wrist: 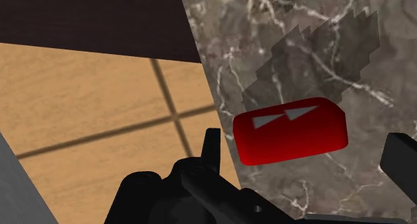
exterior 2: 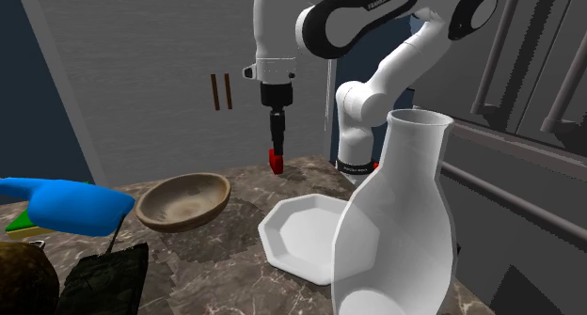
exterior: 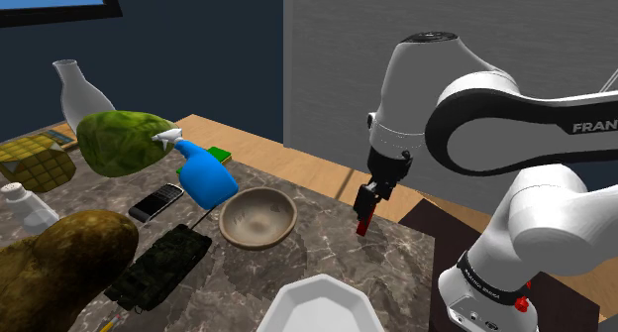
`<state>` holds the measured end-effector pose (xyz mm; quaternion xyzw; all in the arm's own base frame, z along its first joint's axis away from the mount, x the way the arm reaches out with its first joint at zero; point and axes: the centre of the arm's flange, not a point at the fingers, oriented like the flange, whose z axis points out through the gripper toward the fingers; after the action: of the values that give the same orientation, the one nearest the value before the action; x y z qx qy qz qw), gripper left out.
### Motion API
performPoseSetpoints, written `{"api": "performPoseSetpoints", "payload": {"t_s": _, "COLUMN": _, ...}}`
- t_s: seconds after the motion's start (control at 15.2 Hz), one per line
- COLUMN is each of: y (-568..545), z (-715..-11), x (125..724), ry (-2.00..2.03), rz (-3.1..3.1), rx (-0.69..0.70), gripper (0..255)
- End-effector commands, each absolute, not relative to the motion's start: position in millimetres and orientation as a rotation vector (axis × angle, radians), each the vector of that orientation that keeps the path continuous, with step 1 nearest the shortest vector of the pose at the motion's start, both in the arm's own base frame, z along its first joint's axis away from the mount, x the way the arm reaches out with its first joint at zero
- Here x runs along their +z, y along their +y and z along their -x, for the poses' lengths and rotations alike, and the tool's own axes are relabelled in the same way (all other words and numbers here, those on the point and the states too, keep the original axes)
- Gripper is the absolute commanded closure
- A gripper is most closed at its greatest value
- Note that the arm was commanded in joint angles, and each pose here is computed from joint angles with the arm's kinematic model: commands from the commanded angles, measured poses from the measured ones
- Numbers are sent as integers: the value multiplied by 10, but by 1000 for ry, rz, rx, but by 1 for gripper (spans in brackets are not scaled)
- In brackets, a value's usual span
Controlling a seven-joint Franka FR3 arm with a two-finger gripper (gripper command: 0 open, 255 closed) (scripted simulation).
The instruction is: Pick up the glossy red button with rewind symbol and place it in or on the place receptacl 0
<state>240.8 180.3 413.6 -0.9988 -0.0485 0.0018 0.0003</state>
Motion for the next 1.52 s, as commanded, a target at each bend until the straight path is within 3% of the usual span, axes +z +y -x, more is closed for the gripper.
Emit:
{"api": "performPoseSetpoints", "payload": {"t_s": 0.0, "y": 1831, "z": -2402, "x": 4010, "ry": -155, "rz": 3138, "rx": 0, "gripper": 0}}
{"api": "performPoseSetpoints", "payload": {"t_s": 0.33, "y": 1831, "z": -2402, "x": 3716, "ry": -155, "rz": 3138, "rx": 0, "gripper": 0}}
{"api": "performPoseSetpoints", "payload": {"t_s": 0.86, "y": 1830, "z": -2401, "x": 3716, "ry": -155, "rz": 3138, "rx": 0, "gripper": 0}}
{"api": "performPoseSetpoints", "payload": {"t_s": 0.92, "y": 1830, "z": -2401, "x": 3716, "ry": -155, "rz": 3138, "rx": 0, "gripper": 255}}
{"api": "performPoseSetpoints", "payload": {"t_s": 1.45, "y": 1829, "z": -2401, "x": 3717, "ry": -155, "rz": 3138, "rx": 0, "gripper": 255}}
